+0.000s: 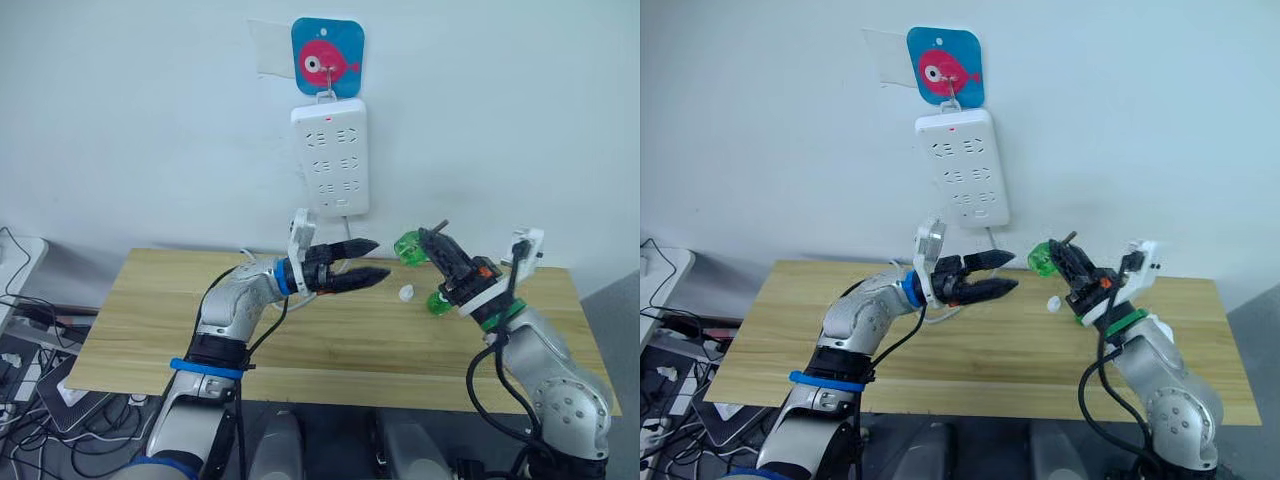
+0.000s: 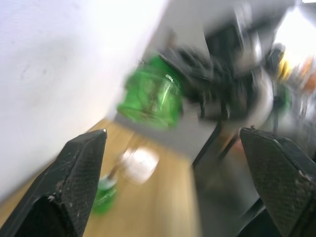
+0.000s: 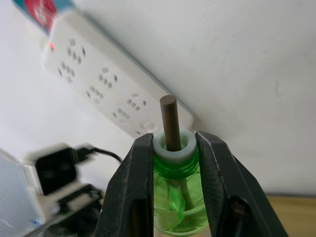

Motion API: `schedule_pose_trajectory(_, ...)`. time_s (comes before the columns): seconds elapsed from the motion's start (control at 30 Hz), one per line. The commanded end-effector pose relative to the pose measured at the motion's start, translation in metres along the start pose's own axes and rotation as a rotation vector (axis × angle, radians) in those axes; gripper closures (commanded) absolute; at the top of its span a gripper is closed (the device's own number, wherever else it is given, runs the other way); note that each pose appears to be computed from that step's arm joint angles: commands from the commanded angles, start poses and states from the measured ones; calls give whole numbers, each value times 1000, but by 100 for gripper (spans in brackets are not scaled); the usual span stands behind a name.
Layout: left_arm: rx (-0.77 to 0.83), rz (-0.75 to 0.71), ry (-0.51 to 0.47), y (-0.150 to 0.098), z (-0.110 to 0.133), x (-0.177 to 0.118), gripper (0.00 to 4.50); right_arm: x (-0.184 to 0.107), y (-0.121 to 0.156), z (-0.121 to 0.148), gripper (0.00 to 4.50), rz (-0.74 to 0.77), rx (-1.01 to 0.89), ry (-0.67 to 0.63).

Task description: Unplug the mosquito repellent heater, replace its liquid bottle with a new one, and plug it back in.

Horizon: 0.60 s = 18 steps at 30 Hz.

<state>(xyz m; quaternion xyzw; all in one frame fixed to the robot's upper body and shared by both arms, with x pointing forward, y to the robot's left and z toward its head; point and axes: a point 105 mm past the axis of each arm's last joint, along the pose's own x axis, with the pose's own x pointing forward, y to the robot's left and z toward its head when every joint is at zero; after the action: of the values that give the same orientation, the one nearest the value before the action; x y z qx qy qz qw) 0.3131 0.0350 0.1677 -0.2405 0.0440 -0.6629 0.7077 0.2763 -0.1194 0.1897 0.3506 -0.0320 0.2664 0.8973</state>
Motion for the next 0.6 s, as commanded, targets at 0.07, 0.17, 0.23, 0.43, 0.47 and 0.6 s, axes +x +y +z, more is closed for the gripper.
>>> schedule_pose_trajectory(0.07, -163, -55, -105, -18, 15, 7, 0, -2, 17, 23, 365, 50, 141, -94)
schedule_pose_trajectory(0.17, -182, -48, -127, -20, 15, 12, 0, 0, 22, 27, 365, 61, 186, -96)
schedule_pose_trajectory(0.23, -207, -44, -145, -21, 14, 16, 0, 2, 26, 28, 365, 73, 205, -88)
schedule_pose_trajectory(0.43, -259, -32, -179, -18, 10, 19, 0, 4, 42, 21, 365, 133, 265, -36)
schedule_pose_trajectory(0.47, -264, -31, -185, -18, 10, 20, 0, 4, 44, 20, 365, 138, 270, -27)
schedule_pose_trajectory(0.6, -272, -33, -195, -18, 10, 20, 0, 4, 47, 15, 365, 146, 275, -3)
